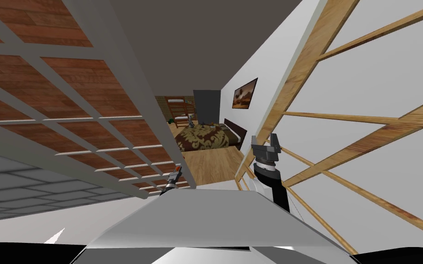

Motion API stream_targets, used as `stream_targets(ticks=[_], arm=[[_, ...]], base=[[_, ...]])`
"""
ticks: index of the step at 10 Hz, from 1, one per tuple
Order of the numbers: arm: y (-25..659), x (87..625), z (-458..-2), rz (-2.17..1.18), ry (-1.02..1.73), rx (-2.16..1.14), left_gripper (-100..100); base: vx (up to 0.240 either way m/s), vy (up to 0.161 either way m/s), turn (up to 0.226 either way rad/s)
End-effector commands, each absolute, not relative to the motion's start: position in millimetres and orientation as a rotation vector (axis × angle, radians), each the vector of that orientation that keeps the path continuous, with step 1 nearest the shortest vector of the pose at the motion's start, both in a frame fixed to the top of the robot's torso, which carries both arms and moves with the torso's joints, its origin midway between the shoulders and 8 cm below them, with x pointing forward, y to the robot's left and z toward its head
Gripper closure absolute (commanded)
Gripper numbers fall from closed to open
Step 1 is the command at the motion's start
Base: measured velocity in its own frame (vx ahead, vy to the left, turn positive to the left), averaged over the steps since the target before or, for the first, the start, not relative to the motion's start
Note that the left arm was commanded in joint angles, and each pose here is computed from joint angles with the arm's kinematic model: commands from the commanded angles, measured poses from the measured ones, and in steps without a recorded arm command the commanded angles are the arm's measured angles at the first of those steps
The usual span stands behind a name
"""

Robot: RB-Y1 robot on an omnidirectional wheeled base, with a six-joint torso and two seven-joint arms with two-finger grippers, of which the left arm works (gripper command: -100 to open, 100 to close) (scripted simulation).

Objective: Pull the door open

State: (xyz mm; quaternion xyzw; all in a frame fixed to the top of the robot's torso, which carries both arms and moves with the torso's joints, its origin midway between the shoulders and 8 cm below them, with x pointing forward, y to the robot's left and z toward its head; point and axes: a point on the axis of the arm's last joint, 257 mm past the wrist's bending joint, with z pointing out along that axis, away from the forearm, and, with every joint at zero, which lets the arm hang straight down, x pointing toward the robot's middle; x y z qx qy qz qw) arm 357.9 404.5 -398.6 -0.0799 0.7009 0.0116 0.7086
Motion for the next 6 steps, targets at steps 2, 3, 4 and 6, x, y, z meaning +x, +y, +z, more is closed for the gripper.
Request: stream_targets(ticks=[2,3,4,6], arm=[[403.8,359.2,-398.3,-0.031,1.545,-0.237,100],[404.1,359.7,-398.0,-0.05,1.54,-0.259,100],[404.4,360.3,-397.7,-0.072,1.535,-0.284,100],[405.2,361.8,-396.9,-0.122,1.521,-0.34,100]], base=[[-0.029,0.012,-0.039],[-0.034,0.012,-0.041],[-0.034,0.012,-0.04],[-0.039,0.014,-0.051]])
